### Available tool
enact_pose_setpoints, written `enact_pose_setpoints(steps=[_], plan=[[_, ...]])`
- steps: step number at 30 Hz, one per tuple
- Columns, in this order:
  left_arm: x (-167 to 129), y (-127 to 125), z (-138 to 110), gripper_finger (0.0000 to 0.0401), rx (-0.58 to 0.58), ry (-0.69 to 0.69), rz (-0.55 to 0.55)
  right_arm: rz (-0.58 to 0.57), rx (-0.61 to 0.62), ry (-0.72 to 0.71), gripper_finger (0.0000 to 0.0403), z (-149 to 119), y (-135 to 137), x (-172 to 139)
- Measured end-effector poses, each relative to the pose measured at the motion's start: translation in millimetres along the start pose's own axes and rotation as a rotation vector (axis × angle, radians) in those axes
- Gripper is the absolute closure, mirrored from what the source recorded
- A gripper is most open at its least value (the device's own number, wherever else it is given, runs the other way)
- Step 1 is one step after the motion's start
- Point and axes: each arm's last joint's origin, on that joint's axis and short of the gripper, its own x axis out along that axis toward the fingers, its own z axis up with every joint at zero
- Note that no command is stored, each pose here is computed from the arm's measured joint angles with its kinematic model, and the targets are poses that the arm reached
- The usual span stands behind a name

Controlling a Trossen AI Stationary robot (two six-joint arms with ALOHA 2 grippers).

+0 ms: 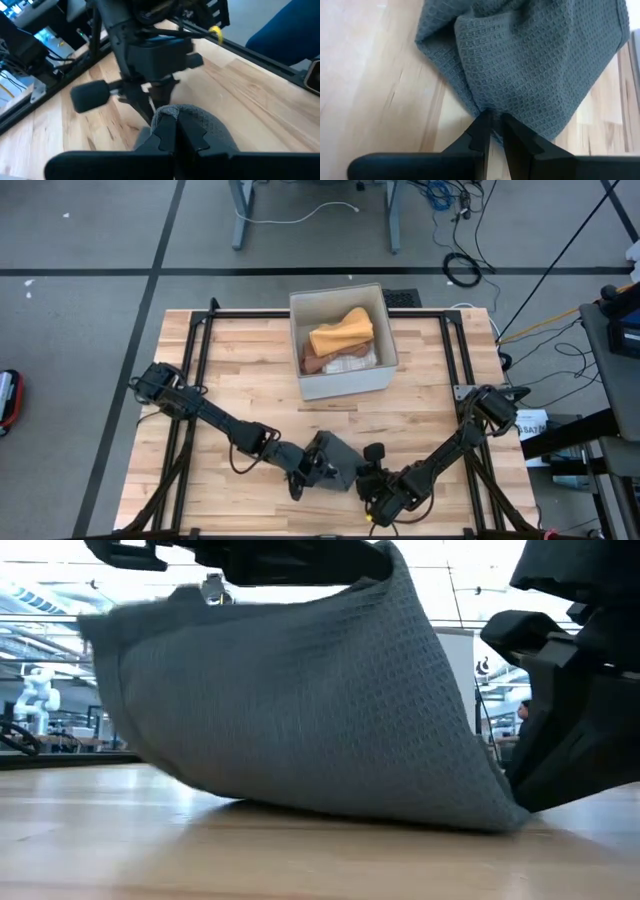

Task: Fold towel
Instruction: Fold the orange towel

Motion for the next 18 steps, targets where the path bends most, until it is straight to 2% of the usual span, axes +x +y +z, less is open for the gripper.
enact_pose_setpoints(steps=[8, 14, 18], plan=[[10.1, 15.3, -10.6, 0.0399, -0.006, -0.046, -0.007, -0.007, -0.029, -0.028, 0.0365, 4.1, -1.7, 3.2], [28.9, 20.8, -32.8, 0.0399, -0.023, -0.048, -0.041, -0.008, -0.031, -0.033, 0.0365, 4.6, -1.7, 3.3], [44.4, 28.7, -36.3, 0.0399, -0.024, -0.045, -0.045, -0.003, -0.023, -0.042, 0.0365, 5.6, -1.3, 3.3]])
